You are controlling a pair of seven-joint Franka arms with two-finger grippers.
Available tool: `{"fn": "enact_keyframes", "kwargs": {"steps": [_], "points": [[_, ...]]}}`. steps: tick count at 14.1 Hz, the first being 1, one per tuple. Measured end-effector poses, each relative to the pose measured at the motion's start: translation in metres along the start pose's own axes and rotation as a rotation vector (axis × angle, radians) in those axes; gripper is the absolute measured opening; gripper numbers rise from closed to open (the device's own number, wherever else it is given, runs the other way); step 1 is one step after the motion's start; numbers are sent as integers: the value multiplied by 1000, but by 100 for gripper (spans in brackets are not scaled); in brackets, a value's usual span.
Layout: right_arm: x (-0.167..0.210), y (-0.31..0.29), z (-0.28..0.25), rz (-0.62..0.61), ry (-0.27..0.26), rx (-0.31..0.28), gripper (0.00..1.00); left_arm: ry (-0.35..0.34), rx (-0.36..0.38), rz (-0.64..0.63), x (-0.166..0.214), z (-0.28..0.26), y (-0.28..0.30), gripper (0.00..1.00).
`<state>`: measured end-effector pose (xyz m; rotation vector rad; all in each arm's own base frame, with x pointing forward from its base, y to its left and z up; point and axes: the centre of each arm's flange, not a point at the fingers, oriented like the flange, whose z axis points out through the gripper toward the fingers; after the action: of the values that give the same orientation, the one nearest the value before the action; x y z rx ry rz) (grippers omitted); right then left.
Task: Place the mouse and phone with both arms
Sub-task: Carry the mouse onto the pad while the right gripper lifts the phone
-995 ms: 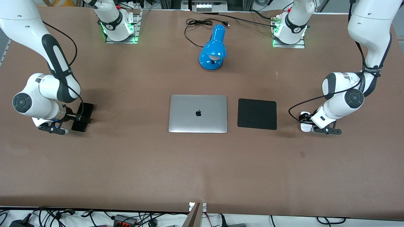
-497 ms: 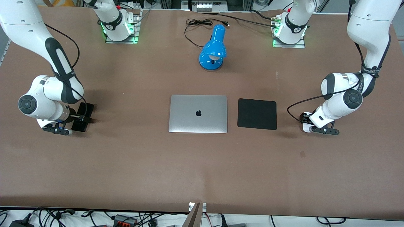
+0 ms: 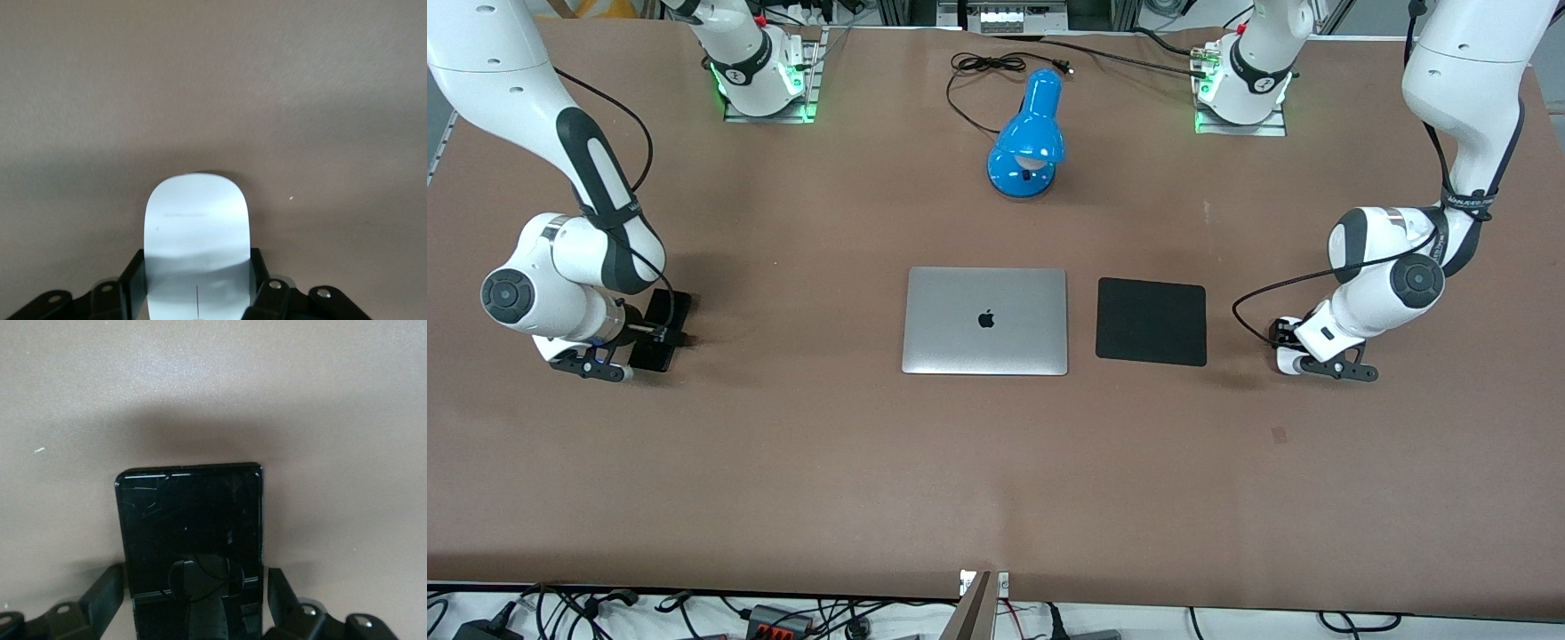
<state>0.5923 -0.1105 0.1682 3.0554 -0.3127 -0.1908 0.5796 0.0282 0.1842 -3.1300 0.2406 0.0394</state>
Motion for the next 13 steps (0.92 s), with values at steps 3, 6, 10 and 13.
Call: {"fn": "enact_keyframes", "kwargs": {"steps": [3,6,10,13], "points": [[1,-1,-6,-2,6,1,79,-38,-18,45,18,-38,35,63],[1,-1,-4,-8,6,1,79,-65,-44,-4,30,-68,101,63],[5,-15,-18,-32,27,12,79,-90,-54,-71,26,-58,175,63],[7,-45,-62,-78,41,33,79,-101,-61,-96,22,-36,211,63]]}}
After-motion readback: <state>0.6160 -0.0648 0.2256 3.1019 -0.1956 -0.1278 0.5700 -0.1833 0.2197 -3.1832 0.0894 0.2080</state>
